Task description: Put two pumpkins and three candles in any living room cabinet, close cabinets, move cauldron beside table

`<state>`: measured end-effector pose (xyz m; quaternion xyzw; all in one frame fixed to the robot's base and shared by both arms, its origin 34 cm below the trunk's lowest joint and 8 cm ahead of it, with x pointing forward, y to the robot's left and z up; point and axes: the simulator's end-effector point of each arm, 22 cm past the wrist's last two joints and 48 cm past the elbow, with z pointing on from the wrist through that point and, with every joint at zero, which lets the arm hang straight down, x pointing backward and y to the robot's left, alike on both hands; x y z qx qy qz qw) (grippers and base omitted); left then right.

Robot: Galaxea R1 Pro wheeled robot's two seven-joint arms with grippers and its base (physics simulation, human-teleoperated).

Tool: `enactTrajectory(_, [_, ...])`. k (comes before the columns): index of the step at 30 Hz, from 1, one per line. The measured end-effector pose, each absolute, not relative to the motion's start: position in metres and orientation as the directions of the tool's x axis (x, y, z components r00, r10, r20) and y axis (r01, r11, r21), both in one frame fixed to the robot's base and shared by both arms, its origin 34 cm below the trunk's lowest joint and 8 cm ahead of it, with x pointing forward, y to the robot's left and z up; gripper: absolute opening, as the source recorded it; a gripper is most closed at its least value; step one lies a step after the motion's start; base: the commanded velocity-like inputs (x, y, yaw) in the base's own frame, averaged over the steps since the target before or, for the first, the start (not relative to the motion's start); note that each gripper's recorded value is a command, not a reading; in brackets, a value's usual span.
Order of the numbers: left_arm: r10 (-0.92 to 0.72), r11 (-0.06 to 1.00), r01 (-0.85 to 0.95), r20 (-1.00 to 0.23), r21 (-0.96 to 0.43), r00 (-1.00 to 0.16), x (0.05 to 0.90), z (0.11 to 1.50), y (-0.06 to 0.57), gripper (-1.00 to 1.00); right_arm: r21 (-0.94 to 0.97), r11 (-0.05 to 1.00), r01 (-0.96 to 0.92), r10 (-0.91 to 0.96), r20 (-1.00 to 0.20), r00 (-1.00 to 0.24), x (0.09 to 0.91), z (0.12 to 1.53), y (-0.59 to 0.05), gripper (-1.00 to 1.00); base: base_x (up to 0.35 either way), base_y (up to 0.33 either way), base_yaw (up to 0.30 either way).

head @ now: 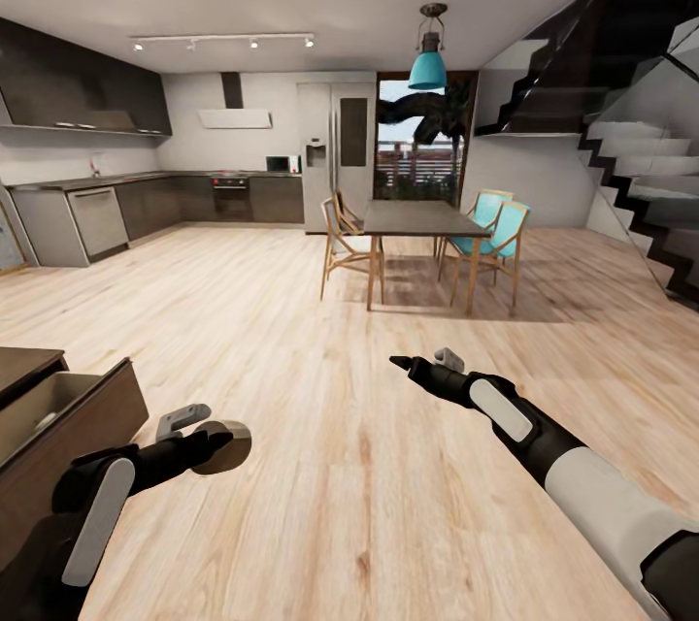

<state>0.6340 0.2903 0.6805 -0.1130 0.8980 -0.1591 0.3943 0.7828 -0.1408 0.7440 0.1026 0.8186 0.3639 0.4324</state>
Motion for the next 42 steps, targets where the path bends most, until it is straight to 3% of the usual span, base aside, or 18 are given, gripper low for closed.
enactTrajectory(24, [-0.329, 0.923, -0.081, -0.661, -0.377, -0.674, 0.633, 0.674, 0.289, -1.0, 0.683, 0.715, -0.15, 0.491, -0.643, -0.587, 0.786, 0.747, -0.142, 1.0, 0.323, -0.109, 0.006])
enactTrajectory(42, [-0.332, 0.921, -0.088, -0.647, -0.379, -0.687, 0.631, 0.666, 0.288, -1.0, 0.681, 0.716, -0.151, 0.489, -0.644, -0.588, 0.785, 0.747, -0.141, 1.0, 0.294, -0.17, 0.276])
